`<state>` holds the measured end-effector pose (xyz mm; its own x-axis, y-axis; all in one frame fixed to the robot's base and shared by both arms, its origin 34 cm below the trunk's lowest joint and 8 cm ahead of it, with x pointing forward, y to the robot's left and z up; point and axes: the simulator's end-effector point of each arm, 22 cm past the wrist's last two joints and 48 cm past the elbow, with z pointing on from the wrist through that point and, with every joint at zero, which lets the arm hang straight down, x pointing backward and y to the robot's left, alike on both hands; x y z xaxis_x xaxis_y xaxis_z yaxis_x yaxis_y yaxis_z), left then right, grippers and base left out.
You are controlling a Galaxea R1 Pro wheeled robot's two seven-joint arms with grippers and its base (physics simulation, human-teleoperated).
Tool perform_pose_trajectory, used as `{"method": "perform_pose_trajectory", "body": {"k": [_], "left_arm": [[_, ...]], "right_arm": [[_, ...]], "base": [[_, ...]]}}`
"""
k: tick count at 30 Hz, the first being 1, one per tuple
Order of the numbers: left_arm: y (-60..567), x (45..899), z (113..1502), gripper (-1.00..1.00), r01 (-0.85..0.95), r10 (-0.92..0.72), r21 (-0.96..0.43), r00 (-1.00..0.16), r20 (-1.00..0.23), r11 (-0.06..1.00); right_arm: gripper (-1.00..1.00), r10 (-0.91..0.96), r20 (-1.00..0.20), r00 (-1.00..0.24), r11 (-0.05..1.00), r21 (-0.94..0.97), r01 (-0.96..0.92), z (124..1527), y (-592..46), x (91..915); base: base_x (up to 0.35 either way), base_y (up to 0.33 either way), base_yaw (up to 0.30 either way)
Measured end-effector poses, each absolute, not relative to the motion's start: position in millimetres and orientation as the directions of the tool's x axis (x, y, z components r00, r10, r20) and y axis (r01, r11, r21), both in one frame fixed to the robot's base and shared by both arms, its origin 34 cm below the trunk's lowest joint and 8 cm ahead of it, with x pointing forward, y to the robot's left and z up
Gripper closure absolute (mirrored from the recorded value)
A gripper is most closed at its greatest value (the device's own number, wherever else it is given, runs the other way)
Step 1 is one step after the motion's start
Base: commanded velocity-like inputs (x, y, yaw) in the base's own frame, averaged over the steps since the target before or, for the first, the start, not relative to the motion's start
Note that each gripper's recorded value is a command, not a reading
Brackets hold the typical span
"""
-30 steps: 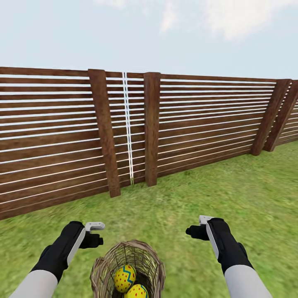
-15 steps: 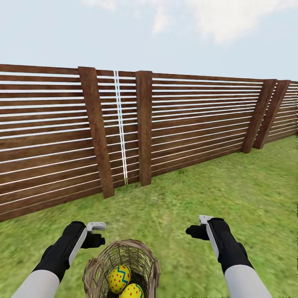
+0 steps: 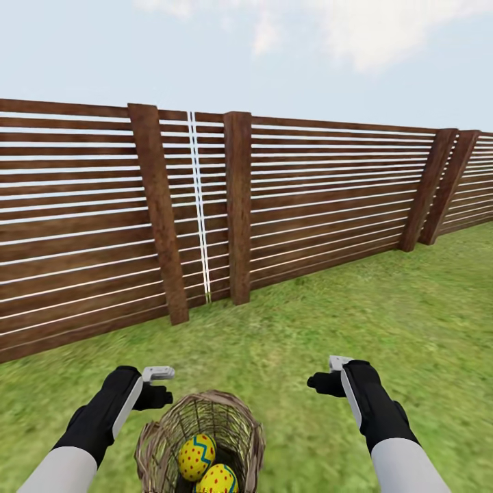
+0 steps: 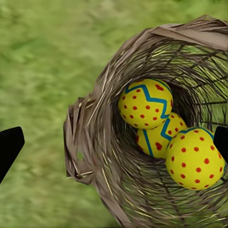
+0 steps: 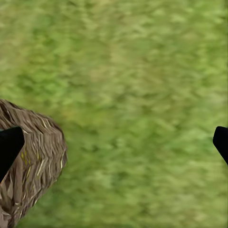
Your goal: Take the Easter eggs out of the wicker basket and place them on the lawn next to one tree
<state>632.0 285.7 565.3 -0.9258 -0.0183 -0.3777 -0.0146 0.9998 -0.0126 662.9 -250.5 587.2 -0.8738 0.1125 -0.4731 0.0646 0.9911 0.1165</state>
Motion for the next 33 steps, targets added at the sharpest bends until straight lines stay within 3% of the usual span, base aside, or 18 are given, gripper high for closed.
{"method": "perform_pose_trajectory", "body": {"k": [33], "left_arm": [[297.7,618.7,502.3,-1.00,-0.017,-0.012,0.010,-0.921,-0.389,1.000]], "right_arm": [[-1.00,0.100,-0.474,-0.875,0.994,0.093,0.063,524.7,-261.1,651.7]], "base": [[0.000,0.000,0.000]]}}
